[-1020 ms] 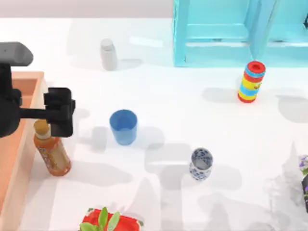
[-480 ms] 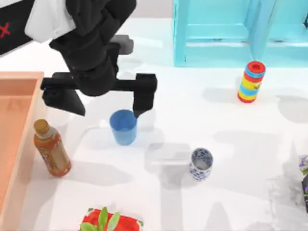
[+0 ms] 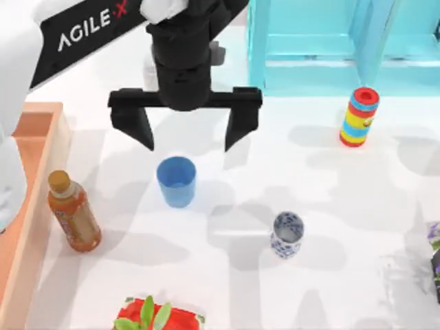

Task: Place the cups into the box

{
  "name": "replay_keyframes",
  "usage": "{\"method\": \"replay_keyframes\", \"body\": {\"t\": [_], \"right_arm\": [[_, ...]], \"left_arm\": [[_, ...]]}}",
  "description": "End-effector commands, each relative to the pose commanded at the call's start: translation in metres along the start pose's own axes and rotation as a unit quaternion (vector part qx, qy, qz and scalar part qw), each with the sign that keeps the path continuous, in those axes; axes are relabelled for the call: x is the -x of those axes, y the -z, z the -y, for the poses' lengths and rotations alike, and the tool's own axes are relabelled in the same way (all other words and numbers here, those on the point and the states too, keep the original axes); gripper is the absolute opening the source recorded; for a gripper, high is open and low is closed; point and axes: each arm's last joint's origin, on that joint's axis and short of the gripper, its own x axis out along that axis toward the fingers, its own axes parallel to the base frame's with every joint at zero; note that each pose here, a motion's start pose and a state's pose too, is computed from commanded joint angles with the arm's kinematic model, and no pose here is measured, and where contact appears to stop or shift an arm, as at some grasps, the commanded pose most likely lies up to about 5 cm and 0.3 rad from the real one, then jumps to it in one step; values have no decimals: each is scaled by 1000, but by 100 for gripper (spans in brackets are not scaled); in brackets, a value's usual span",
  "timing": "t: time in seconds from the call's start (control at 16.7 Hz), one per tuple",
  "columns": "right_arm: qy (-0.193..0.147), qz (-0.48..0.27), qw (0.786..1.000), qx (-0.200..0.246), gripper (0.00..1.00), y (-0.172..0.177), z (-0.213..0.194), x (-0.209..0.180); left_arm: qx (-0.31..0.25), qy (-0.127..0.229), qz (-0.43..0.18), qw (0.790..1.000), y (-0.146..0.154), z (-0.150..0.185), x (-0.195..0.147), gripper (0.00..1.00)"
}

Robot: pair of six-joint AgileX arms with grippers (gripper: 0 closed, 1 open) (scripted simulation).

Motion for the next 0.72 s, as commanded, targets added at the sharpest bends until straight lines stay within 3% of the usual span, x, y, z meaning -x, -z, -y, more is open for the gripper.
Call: {"method": "replay_keyframes", "body": {"t": [0.54,0.72], "right_arm": [[0,0,1000,0,100,0,0,0],[0,0,1000,0,100,0,0,0]], "left_arm": [[10,3,7,1000,-9,3,1,100],[9,1,4,1000,-11,4,-20,100]]}}
